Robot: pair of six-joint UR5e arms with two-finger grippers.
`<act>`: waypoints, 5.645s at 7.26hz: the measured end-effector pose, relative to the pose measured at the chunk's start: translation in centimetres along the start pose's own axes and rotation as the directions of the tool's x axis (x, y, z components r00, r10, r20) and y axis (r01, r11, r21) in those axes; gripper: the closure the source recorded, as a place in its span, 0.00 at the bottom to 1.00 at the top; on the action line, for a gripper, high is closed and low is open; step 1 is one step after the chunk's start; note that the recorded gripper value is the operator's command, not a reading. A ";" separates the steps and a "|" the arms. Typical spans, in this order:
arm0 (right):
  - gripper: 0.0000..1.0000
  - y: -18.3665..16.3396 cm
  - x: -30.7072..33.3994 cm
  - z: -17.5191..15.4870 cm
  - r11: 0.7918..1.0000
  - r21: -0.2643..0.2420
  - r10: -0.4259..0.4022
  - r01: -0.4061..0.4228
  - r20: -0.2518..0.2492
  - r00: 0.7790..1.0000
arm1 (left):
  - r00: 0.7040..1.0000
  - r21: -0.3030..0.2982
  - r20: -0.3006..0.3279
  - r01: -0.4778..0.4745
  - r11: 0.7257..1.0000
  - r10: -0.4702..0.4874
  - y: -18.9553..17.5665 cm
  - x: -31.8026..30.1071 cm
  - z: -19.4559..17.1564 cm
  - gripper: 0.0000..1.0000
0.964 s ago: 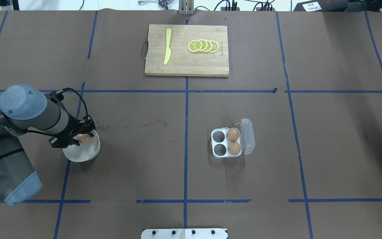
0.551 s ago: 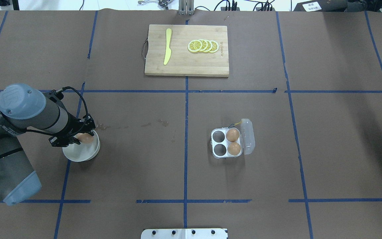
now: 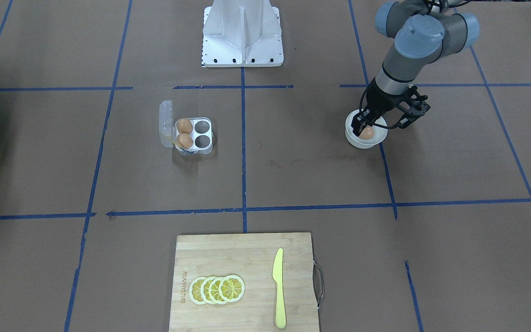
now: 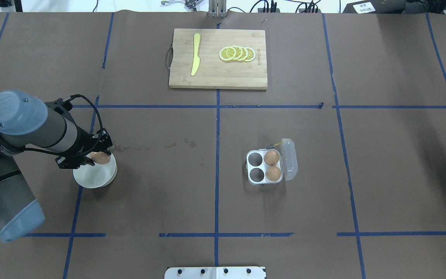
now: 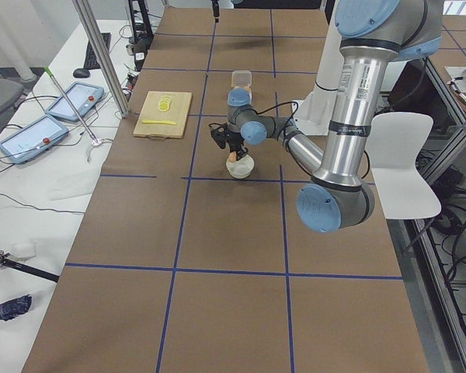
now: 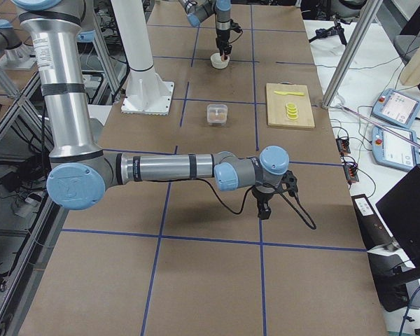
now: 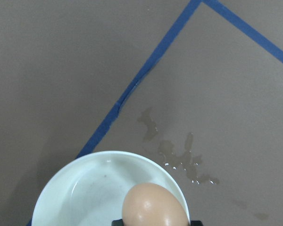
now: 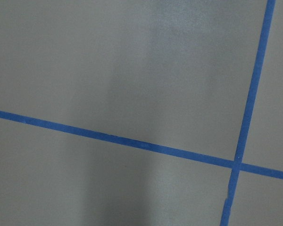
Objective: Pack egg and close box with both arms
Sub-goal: 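Lift the egg with the left gripper and carry it over the carton, then lower the egg into the empty carton cup and open the left gripper, then raise the left gripper away from the carton while the right arm approaches, then push the carton lid closed with the right gripper while the left arm withdraws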
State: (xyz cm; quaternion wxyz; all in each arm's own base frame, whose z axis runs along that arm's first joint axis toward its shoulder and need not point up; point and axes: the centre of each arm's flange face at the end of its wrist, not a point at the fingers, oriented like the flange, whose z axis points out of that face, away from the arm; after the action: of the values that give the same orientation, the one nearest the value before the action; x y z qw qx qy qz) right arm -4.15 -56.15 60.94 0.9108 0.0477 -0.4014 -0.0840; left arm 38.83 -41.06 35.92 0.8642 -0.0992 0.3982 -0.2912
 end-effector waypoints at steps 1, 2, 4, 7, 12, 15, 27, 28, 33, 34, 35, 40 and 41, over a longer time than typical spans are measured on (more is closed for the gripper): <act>0.00 0.0 0.0 0.0 1.000 0.001 -0.001 0.001 0.000 1.000 | 1.000 0.001 0.005 0.002 1.000 -0.002 1.0 2.7 -1.3 1.00; 0.00 0.0 -0.1 -0.1 1.000 0.002 -0.002 0.002 0.000 1.000 | 1.000 -0.001 -0.003 -0.004 1.000 0.004 2.5 6.2 -2.7 1.00; 0.00 0.0 -0.2 -0.2 1.000 0.003 -0.003 0.003 0.000 1.000 | 0.997 -0.022 -0.059 -0.041 0.999 0.040 5.9 12.8 -5.7 1.00; 0.00 -0.1 -0.3 -0.3 1.000 0.005 -0.005 0.005 0.000 1.000 | 0.974 -0.112 -0.176 -0.166 0.980 0.145 14.0 20.1 -5.3 1.00; 0.00 -0.1 -0.2 -0.2 1.000 0.003 -0.003 0.003 0.002 1.000 | 0.926 -0.188 -0.298 -0.295 0.937 0.231 21.6 25.3 -1.2 1.00; 0.00 0.0 -0.1 0.0 1.000 0.001 -0.001 0.001 0.003 1.000 | 0.910 -0.177 -0.327 -0.326 0.929 0.257 21.7 26.5 0.8 1.00; 0.00 0.0 -0.1 0.3 1.000 -0.005 -0.001 0.001 0.003 1.000 | 0.890 -0.149 -0.336 -0.374 0.915 0.309 23.3 27.8 3.0 0.00; 0.00 0.0 -0.1 0.3 1.000 -0.006 -0.001 0.001 0.003 1.000 | 0.890 -0.149 -0.335 -0.375 0.915 0.310 23.4 27.8 3.1 0.00; 0.00 -0.3 -1.4 0.1 1.000 0.000 0.015 -0.015 0.007 1.000 | 0.883 -0.128 -0.357 -0.370 0.920 0.306 21.6 27.7 0.9 0.00; 0.00 -0.6 -3.3 -0.2 0.999 0.007 0.041 -0.042 0.014 0.999 | 0.878 -0.104 -0.358 -0.374 0.921 0.316 19.4 26.2 -0.4 0.00; 0.00 -0.8 -6.3 -0.4 0.997 0.014 0.074 -0.074 0.025 0.997 | 0.864 -0.058 -0.347 -0.407 0.911 0.364 16.5 23.7 -2.4 0.00; 1.00 5.0 -29.8 5.1 0.965 0.083 0.230 -0.250 0.198 0.953 | 0.735 0.165 -0.195 -0.628 0.761 0.649 -5.9 8.7 -11.9 0.00; 1.00 6.9 -32.9 6.6 0.964 0.074 0.230 -0.254 0.240 0.943 | 0.701 0.181 -0.150 -0.674 0.716 0.697 -10.1 5.4 -12.7 0.00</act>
State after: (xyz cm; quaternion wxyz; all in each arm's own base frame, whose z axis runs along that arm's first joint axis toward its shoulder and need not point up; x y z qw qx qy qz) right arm -30.11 -43.19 42.64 0.8581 0.0354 -0.5104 0.0446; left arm 27.90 -51.65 28.16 0.8679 0.1359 0.4773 0.0212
